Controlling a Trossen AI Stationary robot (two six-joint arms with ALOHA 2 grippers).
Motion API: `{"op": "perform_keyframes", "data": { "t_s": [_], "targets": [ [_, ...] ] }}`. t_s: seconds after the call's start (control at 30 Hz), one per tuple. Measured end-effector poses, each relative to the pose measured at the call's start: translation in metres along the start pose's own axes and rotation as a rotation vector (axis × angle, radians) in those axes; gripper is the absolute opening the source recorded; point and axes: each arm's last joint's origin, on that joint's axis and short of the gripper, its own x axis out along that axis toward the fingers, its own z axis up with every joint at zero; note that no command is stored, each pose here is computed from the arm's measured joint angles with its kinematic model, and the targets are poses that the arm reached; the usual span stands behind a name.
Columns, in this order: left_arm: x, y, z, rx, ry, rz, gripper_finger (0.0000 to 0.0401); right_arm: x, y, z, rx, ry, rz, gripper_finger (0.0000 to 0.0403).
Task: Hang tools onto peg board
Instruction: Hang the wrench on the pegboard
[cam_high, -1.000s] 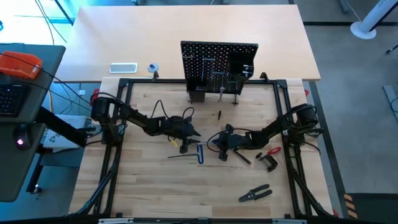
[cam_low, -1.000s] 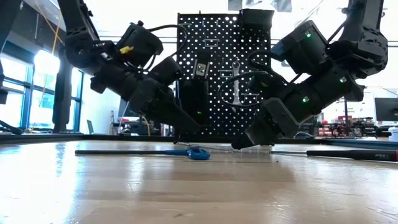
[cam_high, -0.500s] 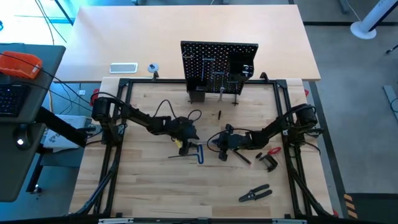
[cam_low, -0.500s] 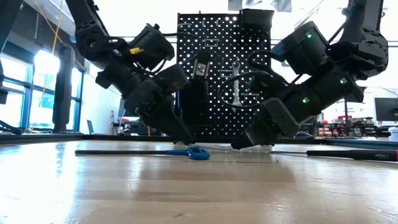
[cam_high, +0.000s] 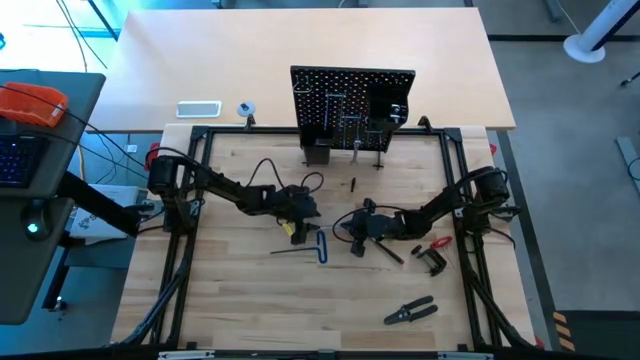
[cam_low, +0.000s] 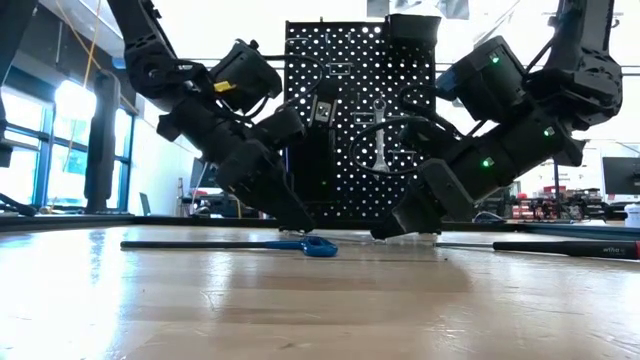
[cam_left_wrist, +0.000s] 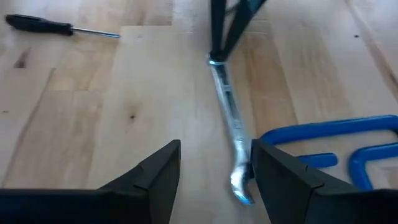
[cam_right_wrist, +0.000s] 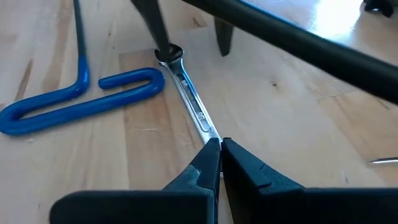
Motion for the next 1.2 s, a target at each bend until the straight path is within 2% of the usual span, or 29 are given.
{"op": "perform_keyframes", "data": {
  "t_s": [0.67,1.0,1.2],
  "targets": [
    [0.002,0.005,0.002,0.012,0.051,-0.007,0.0186,0.003,-0.009,0.006,0.047,-0.038,-0.026,0.0014],
    [0.003,0.005,0.005,0.011,0.058,-0.006,0.0186,0.021,-0.007,-0.013,0.123,-0.072,-0.018,0.0002],
    [0.003,0.006,0.0,0.042,0.119,0.045,0.0186,0.024,-0.006,-0.016,0.127,-0.084,-0.004,0.0001]
  ]
}}
